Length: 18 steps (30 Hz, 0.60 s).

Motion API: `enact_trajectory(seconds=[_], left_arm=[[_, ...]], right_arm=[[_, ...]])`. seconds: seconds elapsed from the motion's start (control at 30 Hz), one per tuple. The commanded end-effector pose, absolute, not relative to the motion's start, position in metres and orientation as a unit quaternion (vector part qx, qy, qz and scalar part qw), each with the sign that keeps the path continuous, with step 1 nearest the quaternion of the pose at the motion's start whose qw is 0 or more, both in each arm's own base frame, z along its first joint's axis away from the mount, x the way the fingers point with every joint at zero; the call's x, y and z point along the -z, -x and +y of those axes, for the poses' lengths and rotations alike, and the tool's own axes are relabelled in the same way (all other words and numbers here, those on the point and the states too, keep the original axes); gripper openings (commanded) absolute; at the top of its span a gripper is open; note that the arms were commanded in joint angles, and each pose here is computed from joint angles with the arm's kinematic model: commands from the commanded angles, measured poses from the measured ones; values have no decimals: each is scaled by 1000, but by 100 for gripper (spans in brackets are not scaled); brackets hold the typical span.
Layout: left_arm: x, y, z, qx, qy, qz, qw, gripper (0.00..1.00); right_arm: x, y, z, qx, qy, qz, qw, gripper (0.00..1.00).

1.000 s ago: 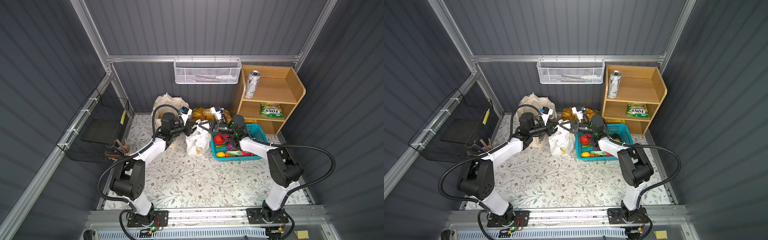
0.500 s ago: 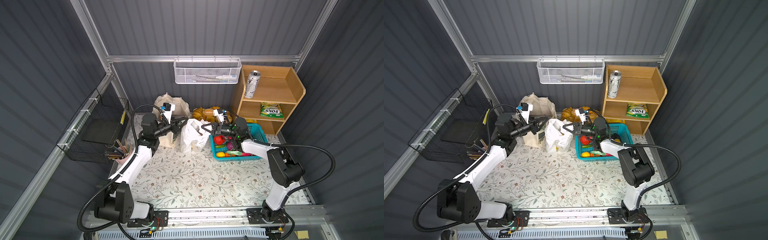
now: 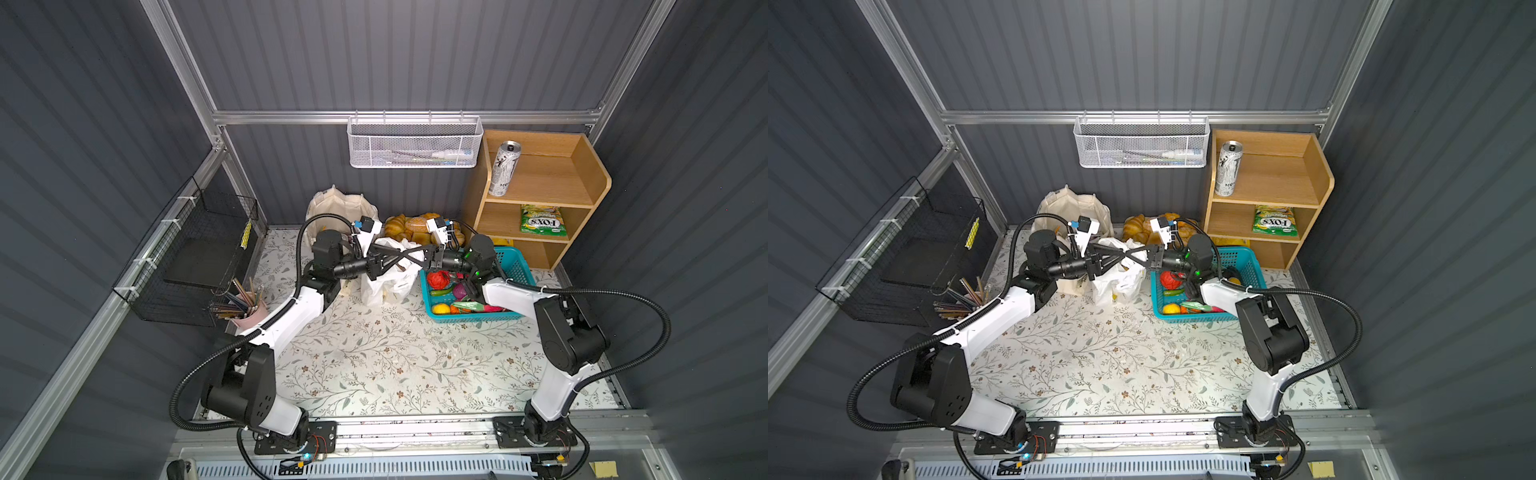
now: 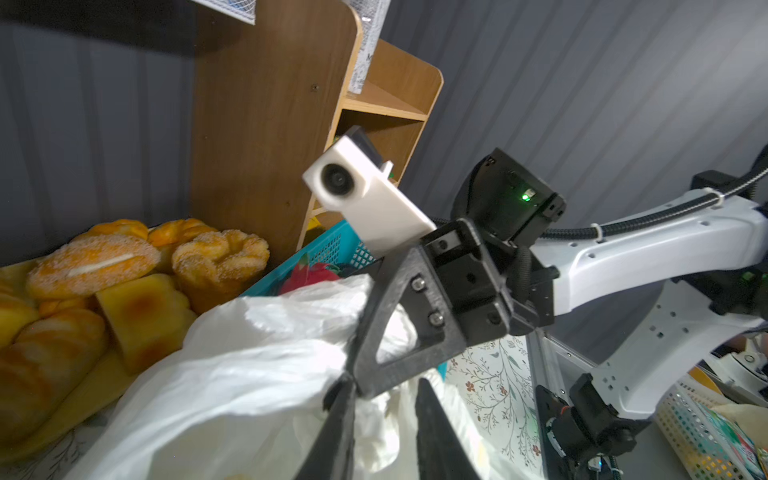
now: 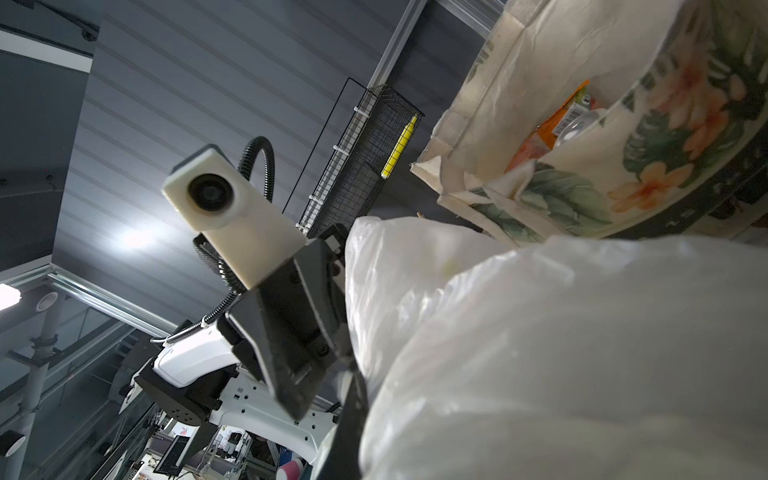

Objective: Place the mixed food into the grocery bags and tie them

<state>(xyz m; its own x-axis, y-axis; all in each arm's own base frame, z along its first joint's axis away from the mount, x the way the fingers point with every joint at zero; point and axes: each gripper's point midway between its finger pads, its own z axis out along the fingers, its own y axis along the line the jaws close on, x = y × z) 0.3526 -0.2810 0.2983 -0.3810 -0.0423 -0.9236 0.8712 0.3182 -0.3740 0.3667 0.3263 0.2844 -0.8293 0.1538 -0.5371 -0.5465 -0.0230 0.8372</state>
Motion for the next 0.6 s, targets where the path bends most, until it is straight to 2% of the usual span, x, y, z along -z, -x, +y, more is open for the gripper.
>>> enact_trajectory(seconds=[0.0, 0.2, 0.37, 0.57], left_arm=[[-291, -362, -278, 491, -295, 669, 474, 27], [-269, -359, -286, 524, -303, 668, 433, 30], [-277, -353, -290, 567, -299, 631, 438, 33], [-288, -357, -292, 578, -298, 614, 448, 34]], right_arm=[[-306, -357, 322, -703, 178, 631, 275, 0], [-308, -355, 322, -704, 181, 629, 277, 0], [-307, -355, 322, -704, 181, 629, 276, 0], [-304, -357, 323, -703, 176, 632, 274, 0]])
